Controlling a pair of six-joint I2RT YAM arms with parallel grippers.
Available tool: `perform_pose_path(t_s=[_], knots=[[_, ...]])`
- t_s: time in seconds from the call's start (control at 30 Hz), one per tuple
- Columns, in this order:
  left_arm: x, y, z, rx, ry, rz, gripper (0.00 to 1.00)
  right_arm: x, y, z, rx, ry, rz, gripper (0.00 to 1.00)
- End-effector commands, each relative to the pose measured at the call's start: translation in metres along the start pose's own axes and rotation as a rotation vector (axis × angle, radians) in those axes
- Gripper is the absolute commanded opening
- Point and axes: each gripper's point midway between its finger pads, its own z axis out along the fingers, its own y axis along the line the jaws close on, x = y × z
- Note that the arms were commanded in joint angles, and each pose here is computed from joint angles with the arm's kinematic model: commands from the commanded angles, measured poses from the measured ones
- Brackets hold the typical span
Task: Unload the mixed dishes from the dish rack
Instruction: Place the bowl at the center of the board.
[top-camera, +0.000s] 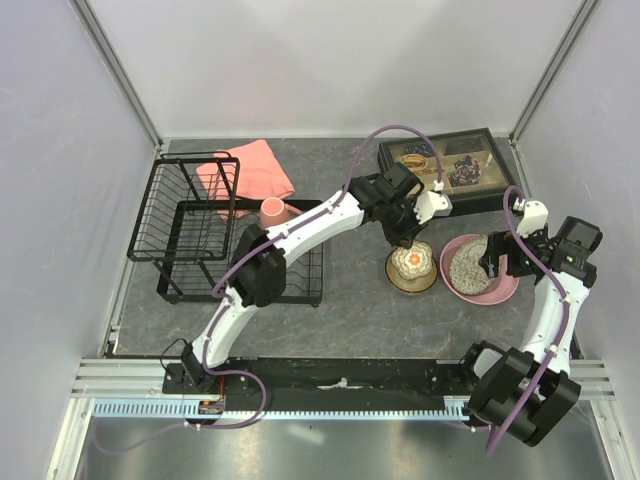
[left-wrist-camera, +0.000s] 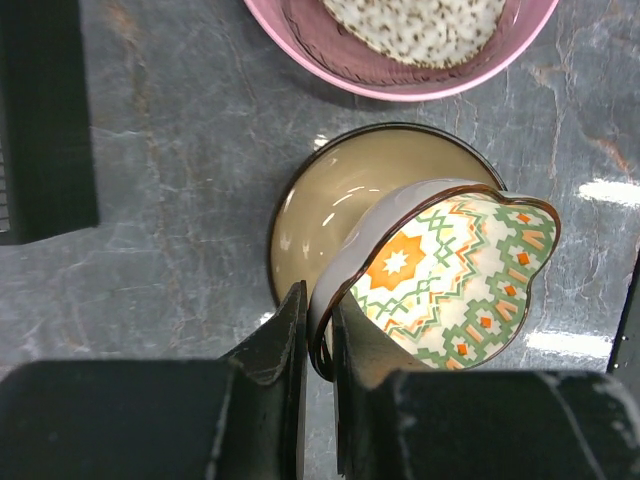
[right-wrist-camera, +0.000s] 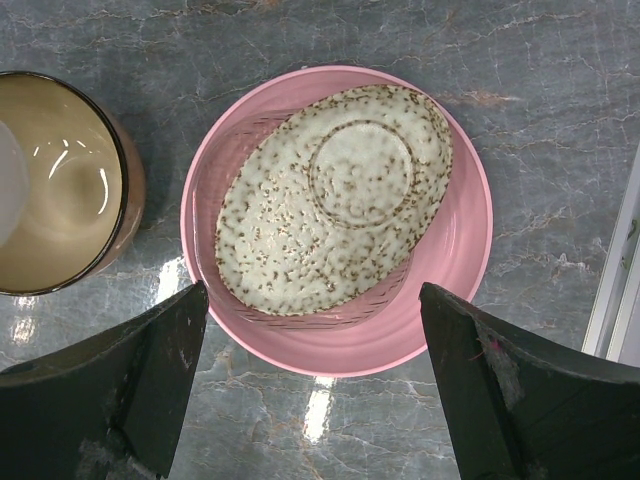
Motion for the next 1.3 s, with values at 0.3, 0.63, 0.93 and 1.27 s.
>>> perform_pose_path(t_s=[0.3,0.63,0.93,1.27], knots=[[0.006,-0.008,0.024,0.043,0.017,0.04,0.02,-0.006,0.003,-0.002,-0.014,-0.033,-0.031,0.95],[0.002,-0.005,0.025,0.006,0.02,0.078,0.02,-0.007,0.001,-0.002,-0.006,-0.035,-0.035,0.95],[-0.008,0.001,0.012,-0.053,0.014,0.108,0.02,-0.011,-0.005,-0.003,0.026,-0.048,-0.032,0.95],[0.008,0.004,0.019,-0.045,0.075,0.153,0.02,-0.008,-0.007,-0.002,0.04,-0.041,-0.033,0.95]])
